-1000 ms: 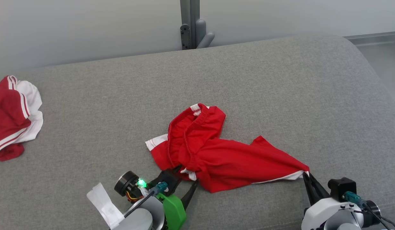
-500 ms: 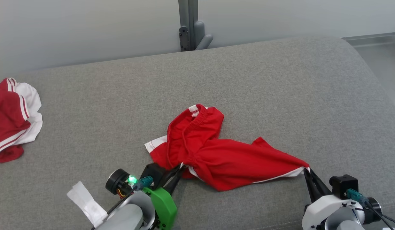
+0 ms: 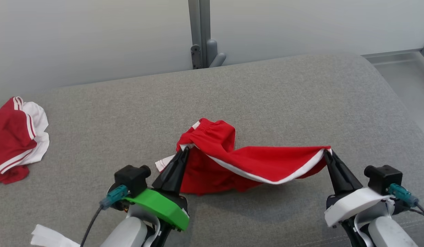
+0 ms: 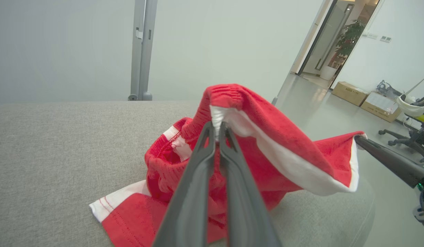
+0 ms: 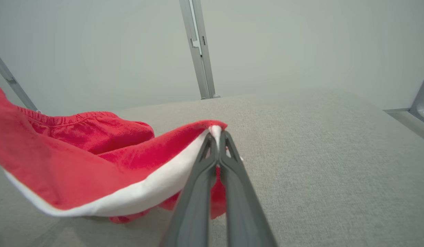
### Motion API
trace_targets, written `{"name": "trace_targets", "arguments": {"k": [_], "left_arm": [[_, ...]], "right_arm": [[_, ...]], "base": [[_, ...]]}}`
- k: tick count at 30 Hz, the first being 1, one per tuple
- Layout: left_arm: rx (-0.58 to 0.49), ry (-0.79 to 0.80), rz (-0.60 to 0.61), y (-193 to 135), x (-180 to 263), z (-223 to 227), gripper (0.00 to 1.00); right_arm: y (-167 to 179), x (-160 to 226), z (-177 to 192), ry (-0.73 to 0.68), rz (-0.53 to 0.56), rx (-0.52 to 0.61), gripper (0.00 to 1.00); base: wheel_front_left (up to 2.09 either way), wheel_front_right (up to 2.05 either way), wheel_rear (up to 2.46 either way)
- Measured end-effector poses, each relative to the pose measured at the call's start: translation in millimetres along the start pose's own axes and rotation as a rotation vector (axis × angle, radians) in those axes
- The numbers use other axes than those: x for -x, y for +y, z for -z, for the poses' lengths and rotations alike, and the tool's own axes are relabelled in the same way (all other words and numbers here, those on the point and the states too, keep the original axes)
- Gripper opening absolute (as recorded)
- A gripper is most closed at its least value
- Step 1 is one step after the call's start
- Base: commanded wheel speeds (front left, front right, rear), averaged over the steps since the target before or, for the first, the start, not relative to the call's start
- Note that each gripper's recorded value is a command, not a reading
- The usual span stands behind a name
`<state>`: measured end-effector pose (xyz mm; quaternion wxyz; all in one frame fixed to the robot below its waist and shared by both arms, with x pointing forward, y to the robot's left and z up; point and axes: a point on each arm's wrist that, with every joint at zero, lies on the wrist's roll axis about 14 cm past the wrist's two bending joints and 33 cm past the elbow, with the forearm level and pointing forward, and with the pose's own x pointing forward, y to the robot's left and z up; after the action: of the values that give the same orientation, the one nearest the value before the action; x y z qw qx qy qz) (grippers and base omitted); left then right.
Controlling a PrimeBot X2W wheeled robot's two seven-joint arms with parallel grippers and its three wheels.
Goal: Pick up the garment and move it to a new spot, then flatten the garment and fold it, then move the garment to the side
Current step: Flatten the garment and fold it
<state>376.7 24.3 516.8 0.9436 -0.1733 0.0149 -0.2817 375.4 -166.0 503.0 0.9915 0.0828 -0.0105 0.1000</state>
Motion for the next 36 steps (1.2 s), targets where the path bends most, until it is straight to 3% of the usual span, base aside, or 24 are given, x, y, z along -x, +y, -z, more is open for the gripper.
{"name": "trace_targets", "arguments": {"k": [12,16,21,27,32,36], "left_arm": [[0.13,-0.383,0.047,-28,24,-111,0.0],[0.134,-0.414,0.081,-35,29,-131,0.0],[0.093,-0.366,0.107,-34,22,-135,0.0],[-0.005,-0.275,0.136,-17,-18,-147,0.0],[-0.154,-0.253,0.127,12,-89,-195,0.0],[-0.145,-0.315,0.08,41,-137,-240,0.0]], "right_arm": [[14,19,-125,-0.3,-0.077,0.019,0.0],[19,27,-151,-0.351,-0.09,0.022,0.0],[22,20,-155,-0.326,-0.104,0.02,0.0],[27,-23,-165,-0.296,-0.153,0.039,0.0],[29,-99,-207,-0.346,-0.192,0.127,0.0],[37,-152,-248,-0.445,-0.201,0.212,0.0]], "base": [[0.0,0.0,0.0],[0.0,0.0,0.0],[0.0,0.0,0.0],[0.0,0.0,0.0],[0.0,0.0,0.0],[0.0,0.0,0.0]]}}
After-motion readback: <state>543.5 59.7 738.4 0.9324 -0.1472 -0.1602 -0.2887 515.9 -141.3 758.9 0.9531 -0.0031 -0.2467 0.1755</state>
